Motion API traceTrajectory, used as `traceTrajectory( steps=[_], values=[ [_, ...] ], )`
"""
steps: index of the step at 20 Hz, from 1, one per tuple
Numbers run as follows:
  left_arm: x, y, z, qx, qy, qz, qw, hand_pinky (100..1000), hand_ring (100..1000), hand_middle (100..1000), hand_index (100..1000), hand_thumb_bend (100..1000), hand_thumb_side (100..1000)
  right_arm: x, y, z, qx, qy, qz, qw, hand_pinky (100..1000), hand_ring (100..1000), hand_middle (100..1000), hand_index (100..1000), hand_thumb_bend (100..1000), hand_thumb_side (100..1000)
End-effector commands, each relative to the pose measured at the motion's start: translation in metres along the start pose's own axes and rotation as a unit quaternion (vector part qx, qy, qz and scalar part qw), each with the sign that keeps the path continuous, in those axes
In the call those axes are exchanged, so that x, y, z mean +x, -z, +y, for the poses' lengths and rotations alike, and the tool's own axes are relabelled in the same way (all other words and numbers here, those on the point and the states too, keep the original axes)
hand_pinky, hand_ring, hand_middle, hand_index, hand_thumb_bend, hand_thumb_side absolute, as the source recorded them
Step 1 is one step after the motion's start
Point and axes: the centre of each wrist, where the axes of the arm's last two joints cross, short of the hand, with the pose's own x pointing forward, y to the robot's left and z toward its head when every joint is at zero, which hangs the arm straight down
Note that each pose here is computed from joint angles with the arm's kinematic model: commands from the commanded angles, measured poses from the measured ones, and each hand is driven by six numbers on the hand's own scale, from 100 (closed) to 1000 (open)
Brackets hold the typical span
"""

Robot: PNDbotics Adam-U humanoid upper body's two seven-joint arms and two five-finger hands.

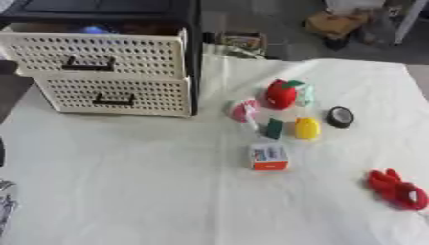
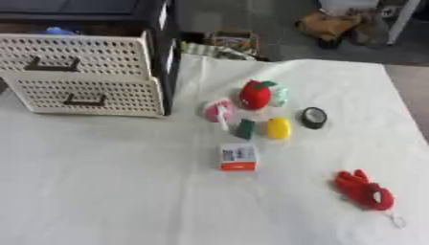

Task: Pick up objects from table and place into drawer.

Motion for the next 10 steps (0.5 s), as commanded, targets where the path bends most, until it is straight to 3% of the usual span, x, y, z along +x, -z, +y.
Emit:
traceTrajectory(
  steps=[1, 10],
  values=[
    [0.0066, 0.0058, 0.0019, 0.002, -0.002, -0.017, 1.000, 598, 473, 618, 843, 100, 672, 0.0074, 0.0080, -0.0032, -0.006, 0.003, -0.017, 1.000, 794, 593, 624, 821, 100, 795],
    [0.0070, 0.0067, 0.0007, 0.000, -0.007, -0.019, 1.000, 600, 474, 619, 842, 100, 672, 0.0082, 0.0091, -0.0023, -0.010, 0.008, -0.017, 1.000, 794, 595, 624, 821, 100, 792]
  ],
)
